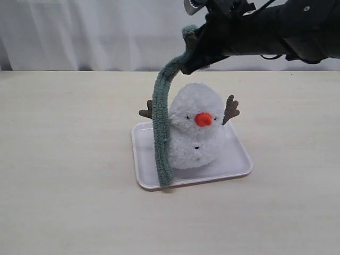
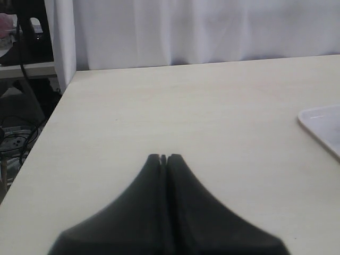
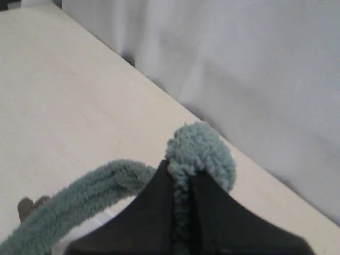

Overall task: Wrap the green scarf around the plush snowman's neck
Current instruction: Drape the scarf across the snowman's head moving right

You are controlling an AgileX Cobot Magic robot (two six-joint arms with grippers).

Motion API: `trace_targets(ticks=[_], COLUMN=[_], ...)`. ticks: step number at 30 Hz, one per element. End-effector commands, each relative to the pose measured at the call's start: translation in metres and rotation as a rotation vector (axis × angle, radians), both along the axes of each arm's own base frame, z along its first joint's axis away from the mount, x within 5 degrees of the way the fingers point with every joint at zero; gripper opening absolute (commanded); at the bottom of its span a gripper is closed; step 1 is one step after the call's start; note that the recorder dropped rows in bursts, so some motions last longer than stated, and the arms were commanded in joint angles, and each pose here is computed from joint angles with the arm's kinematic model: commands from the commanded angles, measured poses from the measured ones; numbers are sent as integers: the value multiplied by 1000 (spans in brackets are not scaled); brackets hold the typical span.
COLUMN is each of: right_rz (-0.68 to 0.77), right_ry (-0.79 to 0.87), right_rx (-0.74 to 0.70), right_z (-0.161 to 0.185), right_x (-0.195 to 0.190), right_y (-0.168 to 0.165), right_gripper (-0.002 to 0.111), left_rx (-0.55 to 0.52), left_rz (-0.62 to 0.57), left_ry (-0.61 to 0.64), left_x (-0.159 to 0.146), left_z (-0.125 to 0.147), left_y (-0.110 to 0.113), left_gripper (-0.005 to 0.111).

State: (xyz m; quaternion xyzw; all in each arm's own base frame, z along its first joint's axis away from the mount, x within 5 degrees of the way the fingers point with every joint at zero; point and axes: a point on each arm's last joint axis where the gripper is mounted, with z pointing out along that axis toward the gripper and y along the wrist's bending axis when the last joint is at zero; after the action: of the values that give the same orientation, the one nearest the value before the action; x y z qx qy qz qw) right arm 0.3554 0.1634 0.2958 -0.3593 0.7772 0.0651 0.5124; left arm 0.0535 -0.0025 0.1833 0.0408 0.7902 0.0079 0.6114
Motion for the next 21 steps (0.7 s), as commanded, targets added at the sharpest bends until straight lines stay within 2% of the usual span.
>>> trace_targets(ticks=[1,4,12,15,21], right_rz=[15,51,137,115,-55], right_ry=[90,130,91,82,161], right_rx=[-17,-33,-117,-160,-217], right_z=[-9,-6,29,37,29], right_x=[-2,-7,-38,-45,-40], right_y=[-18,-25,-33,-39,-53], right_gripper=[4,4,4,4,4], left_rx=[1,1,1,1,1], left_rz=[1,1,1,1,1], left_ry=[-10,-10,-10,-10,-10], left_x=[0,0,0,0,0], left_z=[0,0,0,0,0], left_y=[0,0,0,0,0], left_gripper=[0,0,0,0,0])
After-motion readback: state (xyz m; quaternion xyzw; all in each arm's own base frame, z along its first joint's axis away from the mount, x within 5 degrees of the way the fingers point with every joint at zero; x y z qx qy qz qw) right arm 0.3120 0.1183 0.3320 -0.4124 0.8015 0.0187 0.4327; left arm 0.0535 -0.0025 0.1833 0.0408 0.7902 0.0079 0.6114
